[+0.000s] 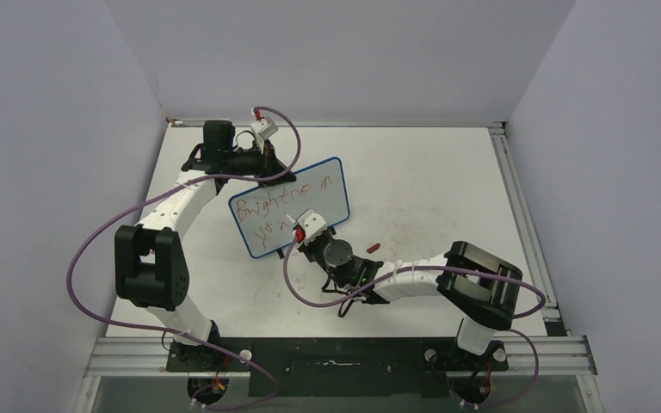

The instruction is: Write a sentence on the whiteboard

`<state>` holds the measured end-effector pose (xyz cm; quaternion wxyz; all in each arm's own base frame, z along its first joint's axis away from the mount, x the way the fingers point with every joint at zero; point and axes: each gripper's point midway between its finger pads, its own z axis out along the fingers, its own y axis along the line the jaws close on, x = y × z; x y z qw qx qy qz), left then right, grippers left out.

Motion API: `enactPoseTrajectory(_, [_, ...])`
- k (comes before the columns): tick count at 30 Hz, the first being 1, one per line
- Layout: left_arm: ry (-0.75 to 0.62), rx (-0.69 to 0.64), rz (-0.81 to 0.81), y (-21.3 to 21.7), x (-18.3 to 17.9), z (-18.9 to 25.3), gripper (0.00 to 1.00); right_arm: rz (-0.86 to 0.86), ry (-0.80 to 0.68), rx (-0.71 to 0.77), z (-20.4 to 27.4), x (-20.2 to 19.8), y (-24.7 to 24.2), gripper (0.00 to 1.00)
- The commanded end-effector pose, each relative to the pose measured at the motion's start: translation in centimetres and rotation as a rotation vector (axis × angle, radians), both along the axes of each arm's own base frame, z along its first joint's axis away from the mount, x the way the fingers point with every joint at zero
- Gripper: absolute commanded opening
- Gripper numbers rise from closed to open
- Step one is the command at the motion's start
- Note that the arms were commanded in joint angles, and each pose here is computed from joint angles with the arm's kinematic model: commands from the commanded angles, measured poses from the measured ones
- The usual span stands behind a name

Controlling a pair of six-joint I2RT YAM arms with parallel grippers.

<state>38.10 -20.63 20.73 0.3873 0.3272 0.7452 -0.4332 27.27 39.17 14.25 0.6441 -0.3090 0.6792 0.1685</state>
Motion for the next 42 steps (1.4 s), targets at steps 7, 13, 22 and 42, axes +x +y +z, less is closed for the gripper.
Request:
enactPoseTrajectory(7, [0.182, 0.032, -0.019, -0.1, -3.1, -3.0, 0.00, 0.010, -0.016, 0.051, 1.1, 1.1, 1.5, 0.05])
enactPoseTrajectory(13, [0.182, 0.032, -0.019, -0.1, -3.1, -3.0, 0.00, -0.029, 0.002, 0.034, 0.2, 1.7, 1.0, 0.05])
enactPoseTrajectory(22, [0.181, 0.031, -0.018, -0.1, -3.1, -2.9, 0.00, -0.098, 0.021, 0.030, -0.5, 2.2, -1.2, 0.05])
enactPoseTrajectory(42, [0.182, 0.032, -0.019, -0.1, -3.2, -3.0, 0.00, -0.054, 0.083, -0.054, -4.4, 0.5, -0.9, 0.05])
